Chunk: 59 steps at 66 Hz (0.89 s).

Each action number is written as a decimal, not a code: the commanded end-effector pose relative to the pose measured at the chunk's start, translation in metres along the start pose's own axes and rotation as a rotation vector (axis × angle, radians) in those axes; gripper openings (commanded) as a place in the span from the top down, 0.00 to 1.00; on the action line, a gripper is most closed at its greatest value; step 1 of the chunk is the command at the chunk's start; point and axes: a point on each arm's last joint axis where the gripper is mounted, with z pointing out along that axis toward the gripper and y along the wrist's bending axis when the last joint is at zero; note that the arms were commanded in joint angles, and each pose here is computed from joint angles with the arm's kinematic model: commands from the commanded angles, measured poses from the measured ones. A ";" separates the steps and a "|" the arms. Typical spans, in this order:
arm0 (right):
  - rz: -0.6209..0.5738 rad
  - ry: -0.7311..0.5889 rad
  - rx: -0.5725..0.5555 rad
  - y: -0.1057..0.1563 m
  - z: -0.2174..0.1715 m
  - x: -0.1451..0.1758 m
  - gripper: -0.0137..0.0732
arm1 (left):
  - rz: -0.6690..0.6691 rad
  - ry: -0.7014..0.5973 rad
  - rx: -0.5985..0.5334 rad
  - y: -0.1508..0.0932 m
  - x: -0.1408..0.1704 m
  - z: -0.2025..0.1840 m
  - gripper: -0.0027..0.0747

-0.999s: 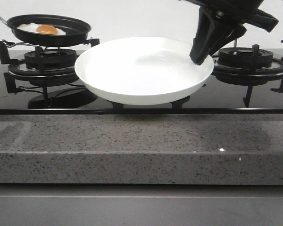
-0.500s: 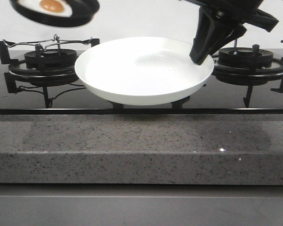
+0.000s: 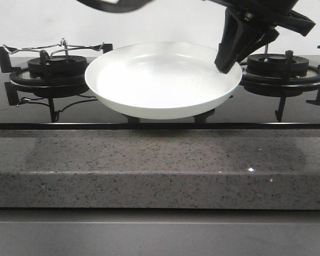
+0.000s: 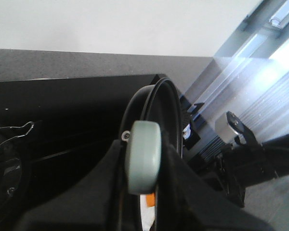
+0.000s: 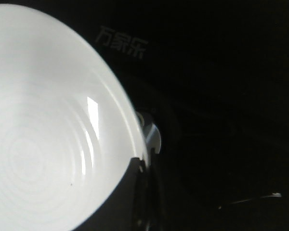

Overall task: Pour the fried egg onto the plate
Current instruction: 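Lift the frying pan with the left gripper toward the held plate, then tilt the pan over the plate with the left gripper, sliding the egg out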

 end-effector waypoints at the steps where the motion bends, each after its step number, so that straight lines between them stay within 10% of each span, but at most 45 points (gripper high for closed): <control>1: -0.001 -0.103 -0.029 0.008 -0.020 -0.009 0.92 | 0.098 -0.089 0.044 -0.036 -0.013 -0.003 0.99; 28: -0.001 -0.103 -0.029 0.008 -0.020 -0.009 0.92 | 0.528 -0.035 -0.075 -0.085 0.002 0.036 0.99; 59: -0.001 -0.103 -0.029 0.008 -0.020 -0.009 0.92 | 0.553 -0.064 -0.089 -0.089 0.000 0.038 0.99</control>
